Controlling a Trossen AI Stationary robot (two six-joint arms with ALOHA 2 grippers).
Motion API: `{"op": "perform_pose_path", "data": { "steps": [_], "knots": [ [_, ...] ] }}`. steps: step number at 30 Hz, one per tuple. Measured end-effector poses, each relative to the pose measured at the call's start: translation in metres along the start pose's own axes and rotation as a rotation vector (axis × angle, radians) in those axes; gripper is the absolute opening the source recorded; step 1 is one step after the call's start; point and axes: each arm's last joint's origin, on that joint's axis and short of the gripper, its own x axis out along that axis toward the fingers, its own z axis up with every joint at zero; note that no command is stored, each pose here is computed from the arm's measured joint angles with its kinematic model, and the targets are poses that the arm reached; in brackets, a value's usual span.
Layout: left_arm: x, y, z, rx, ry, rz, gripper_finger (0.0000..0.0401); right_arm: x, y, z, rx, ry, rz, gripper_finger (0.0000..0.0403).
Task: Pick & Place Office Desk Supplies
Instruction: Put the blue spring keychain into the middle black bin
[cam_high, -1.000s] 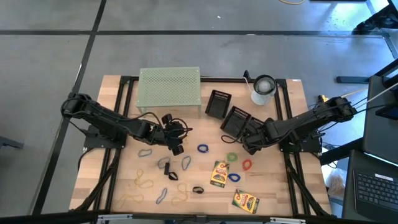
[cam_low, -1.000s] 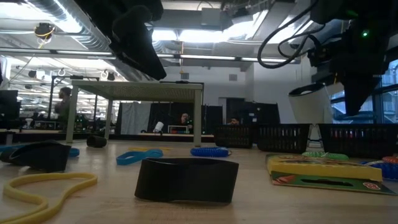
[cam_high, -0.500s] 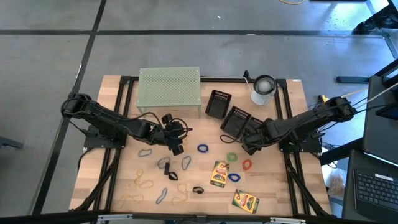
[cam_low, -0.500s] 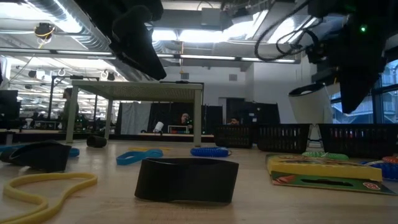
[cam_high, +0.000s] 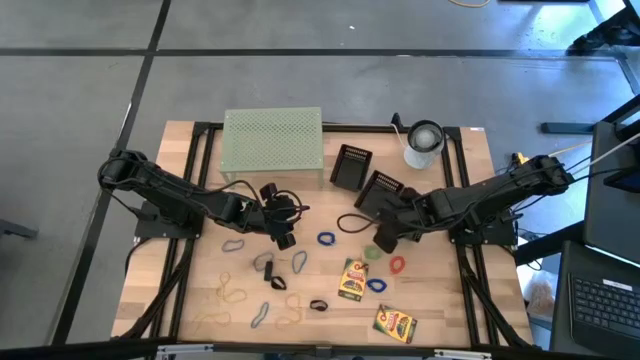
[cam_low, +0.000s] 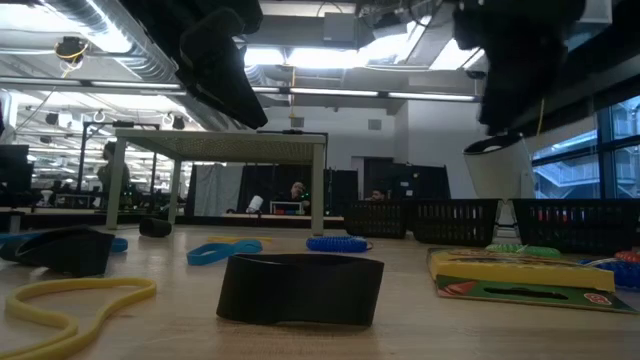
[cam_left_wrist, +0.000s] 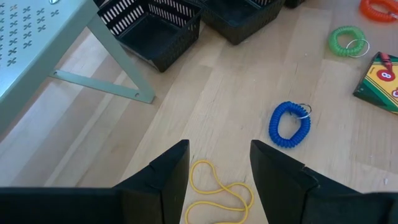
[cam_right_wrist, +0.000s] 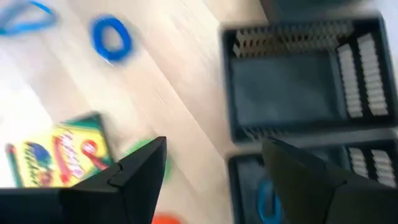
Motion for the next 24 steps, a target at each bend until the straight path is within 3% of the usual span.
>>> {"op": "perform_pose_path", "data": {
  "steps": [8,14,24],
  "knots": [
    [0.0,-0.001,0.0,0.0,0.014,-0.032,0.0164,-0.002,0.012,0.015,-0.069,-0.194,0.061,0.0254],
    [0.0,-0.001,-0.001,0.001,0.017,-0.037,0.0164,0.011,0.027,0.027,-0.125,-0.348,0.031,0.0251],
    [0.0,-0.001,-0.001,0.005,0.026,-0.035,0.0162,0.075,0.048,0.033,-0.354,-0.276,0.054,0.0251]
  ]
}}
